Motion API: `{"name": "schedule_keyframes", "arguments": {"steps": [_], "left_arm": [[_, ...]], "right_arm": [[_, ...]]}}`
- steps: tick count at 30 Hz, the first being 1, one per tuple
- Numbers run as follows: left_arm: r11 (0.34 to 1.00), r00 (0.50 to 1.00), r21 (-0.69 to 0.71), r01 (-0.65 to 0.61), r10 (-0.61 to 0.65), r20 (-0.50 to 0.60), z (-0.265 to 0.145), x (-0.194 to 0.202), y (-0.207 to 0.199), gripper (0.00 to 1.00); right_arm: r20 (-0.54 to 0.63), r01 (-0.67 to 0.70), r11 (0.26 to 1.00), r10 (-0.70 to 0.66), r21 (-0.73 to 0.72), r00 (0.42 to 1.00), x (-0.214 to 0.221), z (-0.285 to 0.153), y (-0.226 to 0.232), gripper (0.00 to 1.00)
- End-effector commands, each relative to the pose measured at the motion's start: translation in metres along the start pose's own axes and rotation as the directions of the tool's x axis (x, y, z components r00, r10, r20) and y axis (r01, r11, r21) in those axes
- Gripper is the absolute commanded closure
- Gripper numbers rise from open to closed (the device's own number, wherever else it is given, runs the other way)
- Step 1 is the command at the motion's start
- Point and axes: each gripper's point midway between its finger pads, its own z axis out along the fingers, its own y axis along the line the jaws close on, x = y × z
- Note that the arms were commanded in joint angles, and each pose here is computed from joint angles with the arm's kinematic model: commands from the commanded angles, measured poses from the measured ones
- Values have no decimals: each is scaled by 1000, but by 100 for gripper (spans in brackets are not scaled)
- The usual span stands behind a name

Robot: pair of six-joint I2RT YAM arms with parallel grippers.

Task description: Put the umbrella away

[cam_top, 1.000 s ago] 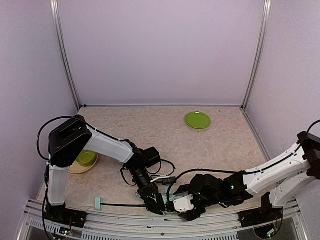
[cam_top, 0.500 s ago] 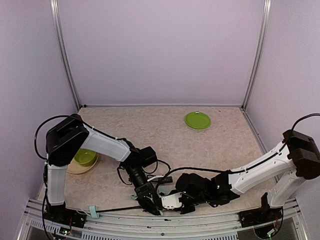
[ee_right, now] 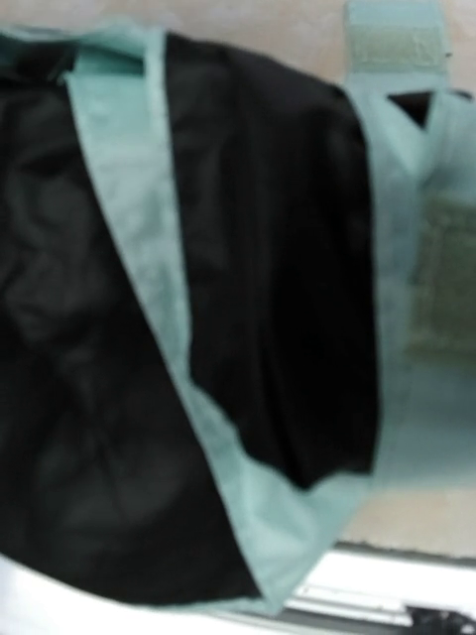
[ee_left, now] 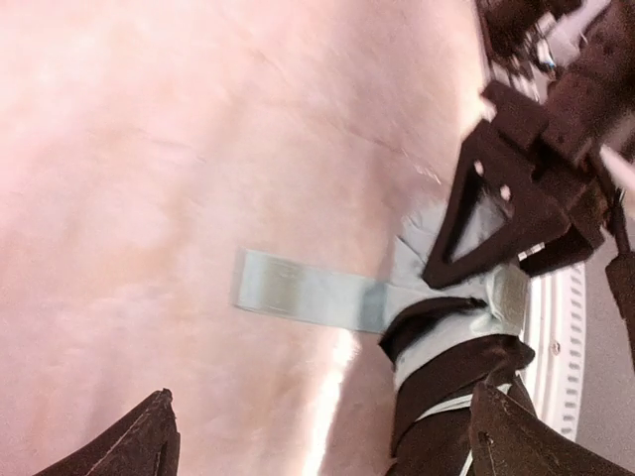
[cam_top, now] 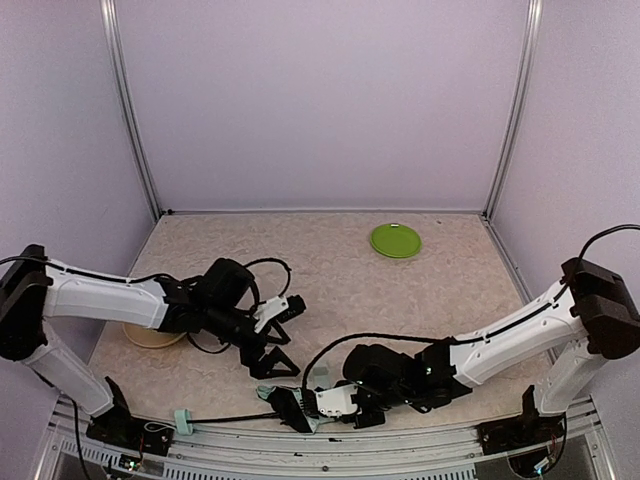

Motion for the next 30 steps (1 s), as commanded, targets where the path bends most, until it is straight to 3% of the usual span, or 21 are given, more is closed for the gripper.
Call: {"name": "schedule_keyframes", "arguments": {"steps": [1,5,10,14,18,20,24,27,30], "left_arm": [[947,906,-320,-11,145,397,-83,-74,26,1],[906,805,-413,-89,310,507,-133,-90,-3,1],[807,726,-453,-379,563,396,-131,-72,-76,7],[807,779,-344,-481,573,254,-95,-28,-98,16],[776,781,-216,-593,619,82,-56,9,-123,29],[742,755,-191,-643,655,4,-40,19,-123,26],[673,702,-201,-712,695,-156,-12,33,-100,3],[632,674,-235,-739,693,-255,2,37,-78,1],[654,690,-226,-721,650,-320,14,44,-59,1]], "right_arm": [[-144,-47,983,21,-179,989,38,6,43,85],[-169,-126,964,88,-234,982,38,5,46,86],[-275,-343,865,251,-366,928,44,6,52,86],[-384,-502,761,354,-412,853,56,16,58,87],[-431,-604,677,437,-420,790,63,20,52,87],[-431,-630,637,464,-445,774,58,22,50,87],[-413,-628,596,473,-501,778,42,30,48,87],[-424,-638,585,477,-500,770,46,35,47,87],[-425,-648,573,489,-502,762,47,36,46,87]]}}
